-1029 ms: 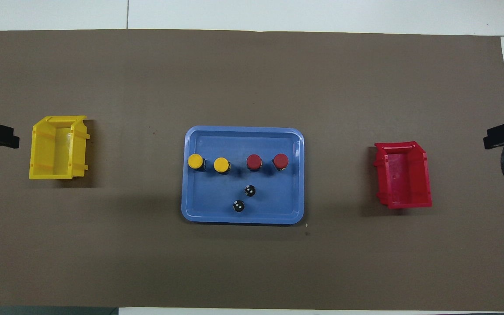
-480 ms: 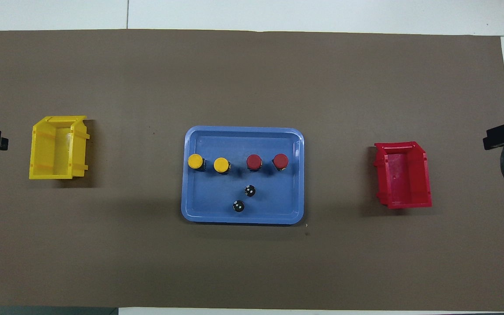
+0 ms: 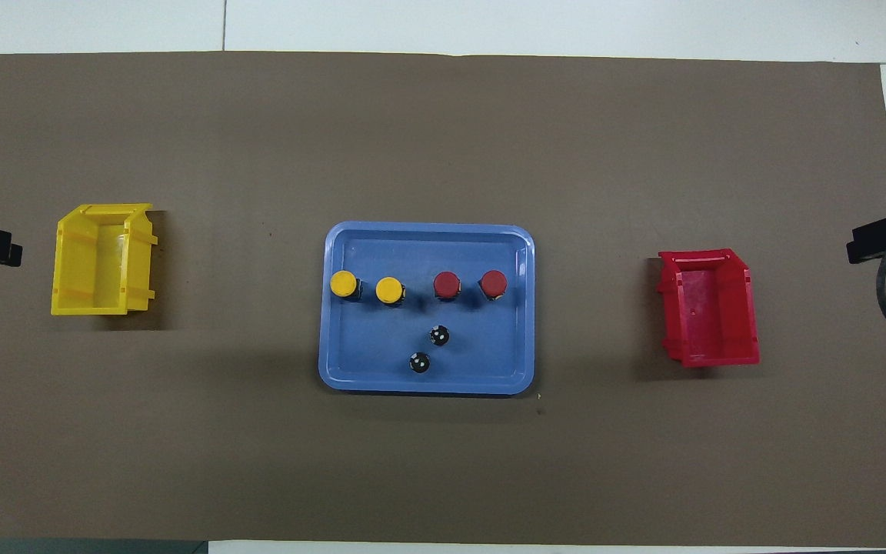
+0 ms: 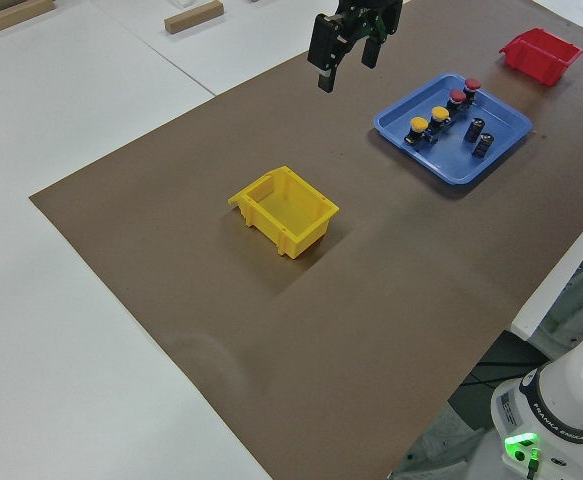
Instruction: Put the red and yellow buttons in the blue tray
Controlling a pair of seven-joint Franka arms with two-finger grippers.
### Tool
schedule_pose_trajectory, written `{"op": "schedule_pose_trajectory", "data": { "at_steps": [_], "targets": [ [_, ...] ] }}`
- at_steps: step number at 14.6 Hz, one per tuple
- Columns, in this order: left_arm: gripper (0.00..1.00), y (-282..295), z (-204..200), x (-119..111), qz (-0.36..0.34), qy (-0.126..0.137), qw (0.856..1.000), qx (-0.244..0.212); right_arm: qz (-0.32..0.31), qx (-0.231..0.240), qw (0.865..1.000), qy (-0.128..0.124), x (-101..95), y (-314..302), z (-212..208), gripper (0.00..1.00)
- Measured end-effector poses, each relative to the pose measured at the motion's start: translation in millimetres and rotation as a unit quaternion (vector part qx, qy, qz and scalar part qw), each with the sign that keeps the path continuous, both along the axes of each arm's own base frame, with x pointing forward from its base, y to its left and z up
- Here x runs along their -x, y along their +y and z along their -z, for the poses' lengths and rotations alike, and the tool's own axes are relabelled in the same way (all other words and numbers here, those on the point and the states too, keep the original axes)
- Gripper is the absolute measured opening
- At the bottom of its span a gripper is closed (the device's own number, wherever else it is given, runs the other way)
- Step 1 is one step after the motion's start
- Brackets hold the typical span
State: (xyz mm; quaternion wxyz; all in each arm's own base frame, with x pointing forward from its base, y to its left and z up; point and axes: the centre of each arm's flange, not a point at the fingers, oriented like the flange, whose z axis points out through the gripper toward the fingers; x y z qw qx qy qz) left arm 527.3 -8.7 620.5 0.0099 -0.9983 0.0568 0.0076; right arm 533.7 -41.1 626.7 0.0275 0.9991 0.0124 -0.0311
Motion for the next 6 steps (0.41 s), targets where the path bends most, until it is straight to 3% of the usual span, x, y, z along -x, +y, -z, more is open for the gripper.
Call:
{"op": "schedule_pose_trajectory", "data": {
  "at_steps": [6],
  "targets": [
    [1.0,0.7,-5.2,-0.1,0.002,-0.005,1.0,-0.001,0.001,0.0,1.0,0.0,0.2,-1.1,-0.1,1.0]
  ]
}}
